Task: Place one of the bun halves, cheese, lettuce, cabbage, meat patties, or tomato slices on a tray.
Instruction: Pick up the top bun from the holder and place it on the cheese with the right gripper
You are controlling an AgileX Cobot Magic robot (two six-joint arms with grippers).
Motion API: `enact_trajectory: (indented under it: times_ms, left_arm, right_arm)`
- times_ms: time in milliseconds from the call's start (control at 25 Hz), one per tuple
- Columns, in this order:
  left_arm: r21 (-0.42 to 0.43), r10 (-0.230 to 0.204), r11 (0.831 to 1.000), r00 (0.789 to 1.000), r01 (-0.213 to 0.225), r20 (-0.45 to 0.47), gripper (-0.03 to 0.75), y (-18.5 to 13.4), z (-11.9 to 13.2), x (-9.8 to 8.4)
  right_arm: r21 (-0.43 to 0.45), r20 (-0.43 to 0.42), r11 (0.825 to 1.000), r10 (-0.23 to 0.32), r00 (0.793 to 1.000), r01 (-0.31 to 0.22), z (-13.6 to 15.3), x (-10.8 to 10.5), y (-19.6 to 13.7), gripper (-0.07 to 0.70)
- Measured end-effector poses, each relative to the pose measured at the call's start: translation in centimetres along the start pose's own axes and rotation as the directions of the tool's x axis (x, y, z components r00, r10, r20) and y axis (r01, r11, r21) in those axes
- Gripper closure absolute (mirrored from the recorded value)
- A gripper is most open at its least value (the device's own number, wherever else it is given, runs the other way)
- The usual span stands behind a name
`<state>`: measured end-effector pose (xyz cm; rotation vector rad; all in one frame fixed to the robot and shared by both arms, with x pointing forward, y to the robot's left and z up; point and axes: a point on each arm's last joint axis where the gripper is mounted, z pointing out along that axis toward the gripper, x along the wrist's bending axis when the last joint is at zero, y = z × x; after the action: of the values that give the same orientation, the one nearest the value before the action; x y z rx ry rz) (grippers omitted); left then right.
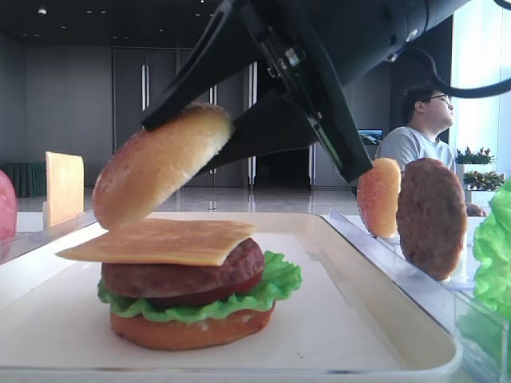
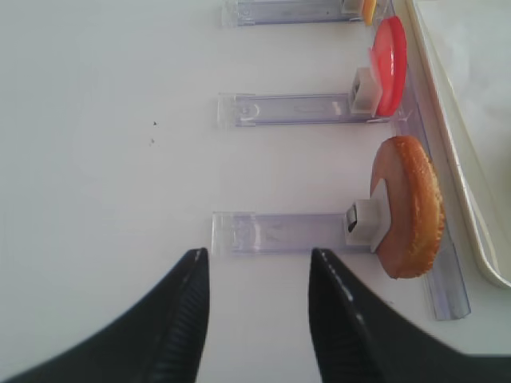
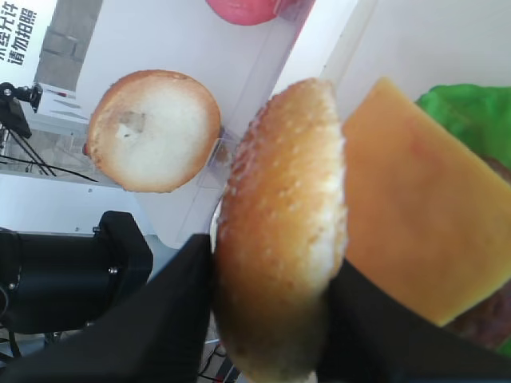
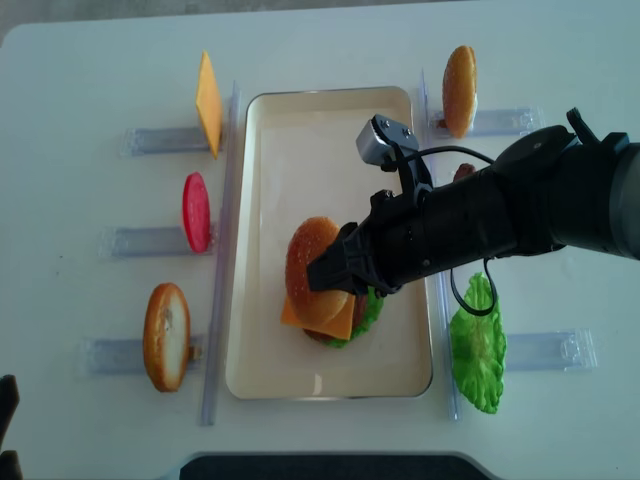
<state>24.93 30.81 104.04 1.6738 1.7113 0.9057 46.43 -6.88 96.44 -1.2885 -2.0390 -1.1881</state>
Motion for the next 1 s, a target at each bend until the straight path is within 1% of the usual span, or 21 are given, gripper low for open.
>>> enact_trajectory:
  times_ms: [360, 480, 600, 880, 1000]
  left_arm:
    - [0.000, 0.000, 1.000, 1.000, 0.000, 0.000, 0.398, 0.00, 0.00, 0.00]
    - [0.000, 0.000, 1.000, 1.000, 0.000, 0.000, 0.398, 0.00, 0.00, 0.00]
    - [0.000, 0.000, 1.000, 1.000, 0.000, 0.000, 0.398, 0.00, 0.00, 0.00]
    - [0.000, 0.000, 1.000, 1.000, 0.000, 0.000, 0.398, 0.00, 0.00, 0.00]
    - [0.000, 0.000, 1.000, 1.000, 0.000, 0.000, 0.398, 0.00, 0.00, 0.00]
  right_arm:
    - [0.006, 0.006, 1.000, 0.003, 1.000, -0.003, 0.10, -0.33, -0.03, 0.380]
    - [0.025, 0.008, 1.000, -0.003, 1.000, 0.003, 0.10, -0.36, -0.23, 0.381]
    - [0.031, 0.010, 1.000, 0.003, 1.000, -0.003, 0.10, -0.38, -0.27, 0.384]
    - [0.037, 0.018, 0.999, -0.004, 1.000, 0.003, 0.10, -0.45, -0.33, 0.384]
    - [0.044, 0.026, 0.999, -0.016, 1.000, 0.014, 0.10, -0.53, -0.39, 0.379]
